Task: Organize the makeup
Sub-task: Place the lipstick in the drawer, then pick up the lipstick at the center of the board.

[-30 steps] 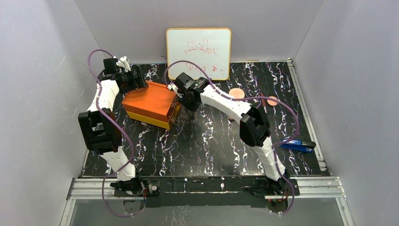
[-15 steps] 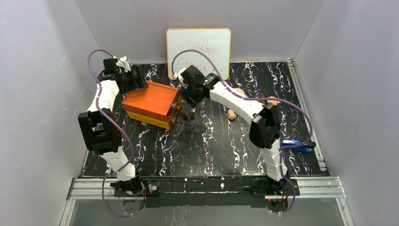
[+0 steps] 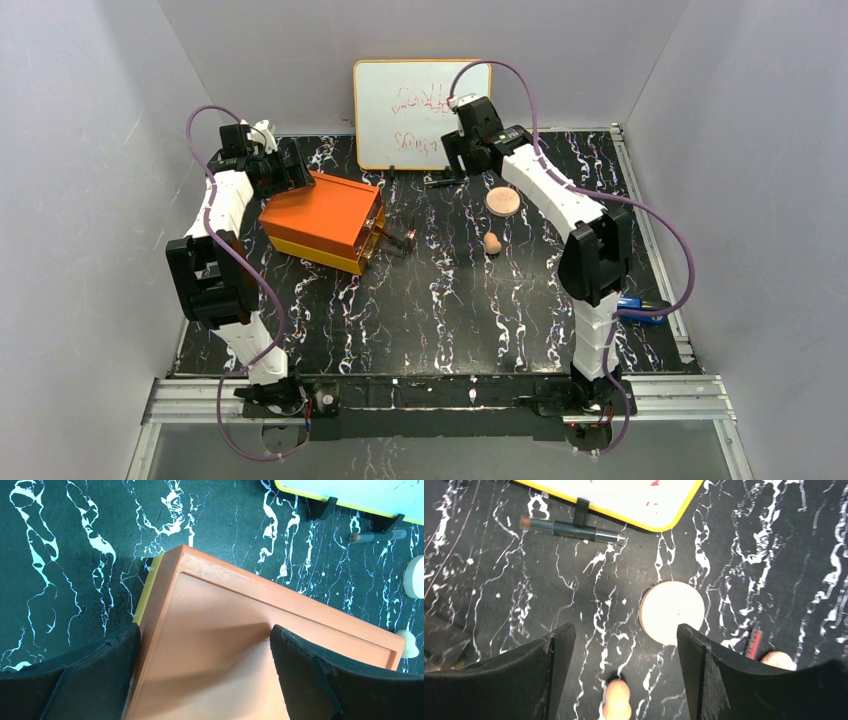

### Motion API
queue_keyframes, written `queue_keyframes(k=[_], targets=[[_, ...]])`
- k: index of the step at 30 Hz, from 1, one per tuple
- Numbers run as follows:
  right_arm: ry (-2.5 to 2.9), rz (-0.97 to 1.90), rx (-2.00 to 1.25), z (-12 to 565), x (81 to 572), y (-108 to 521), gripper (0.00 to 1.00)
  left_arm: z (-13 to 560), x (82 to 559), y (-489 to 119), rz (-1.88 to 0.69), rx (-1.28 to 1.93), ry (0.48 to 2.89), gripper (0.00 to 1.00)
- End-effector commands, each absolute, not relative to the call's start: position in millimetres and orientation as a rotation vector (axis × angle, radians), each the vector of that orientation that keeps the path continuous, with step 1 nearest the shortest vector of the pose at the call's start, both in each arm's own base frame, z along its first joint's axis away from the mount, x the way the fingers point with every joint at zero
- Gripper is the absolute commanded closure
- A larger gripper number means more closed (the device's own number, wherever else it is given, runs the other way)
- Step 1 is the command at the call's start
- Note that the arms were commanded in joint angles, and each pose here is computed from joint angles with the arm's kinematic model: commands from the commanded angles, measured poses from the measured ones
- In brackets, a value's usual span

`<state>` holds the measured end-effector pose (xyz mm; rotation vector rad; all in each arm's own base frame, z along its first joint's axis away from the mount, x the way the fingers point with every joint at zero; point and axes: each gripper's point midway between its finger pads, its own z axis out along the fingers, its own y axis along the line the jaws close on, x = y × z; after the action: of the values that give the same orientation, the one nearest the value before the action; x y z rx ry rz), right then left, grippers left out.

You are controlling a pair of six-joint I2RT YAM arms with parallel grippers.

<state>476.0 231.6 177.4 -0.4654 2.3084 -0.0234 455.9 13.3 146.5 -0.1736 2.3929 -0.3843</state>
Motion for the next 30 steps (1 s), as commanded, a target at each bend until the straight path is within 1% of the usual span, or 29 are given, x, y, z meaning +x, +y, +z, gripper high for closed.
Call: queue_keyframes(k=[1,9,12,18,24,30], targets=[[2.263,0.025,-0.389,166.4,506.2,251.9,0.19,97.1,410.2,6.7,-0.372,-0.182,2.623,0.04],[2.23,0.14,-0.453,135.9,533.9,285.1,0.2,93.9,412.5,8.5,-0.363,-0.183,2.633,0.04],[2.219,0.138,-0.495,127.4,540.2,289.5,0.22,92.8,413.8,9.3,-0.359,-0.181,2.636,0.04],[2.167,0.143,-0.603,110.3,547.5,297.5,0.24,87.7,414.6,9.4,-0.366,-0.183,2.648,0.04],[2.158,0.222,-0.679,93.8,554.4,307.0,0.24,86.7,416.6,10.5,-0.356,-0.18,2.652,0.04],[2.184,0.319,-0.729,76.9,549.0,311.3,0.25,84.3,416.7,11.2,-0.352,-0.18,2.661,0.04]])
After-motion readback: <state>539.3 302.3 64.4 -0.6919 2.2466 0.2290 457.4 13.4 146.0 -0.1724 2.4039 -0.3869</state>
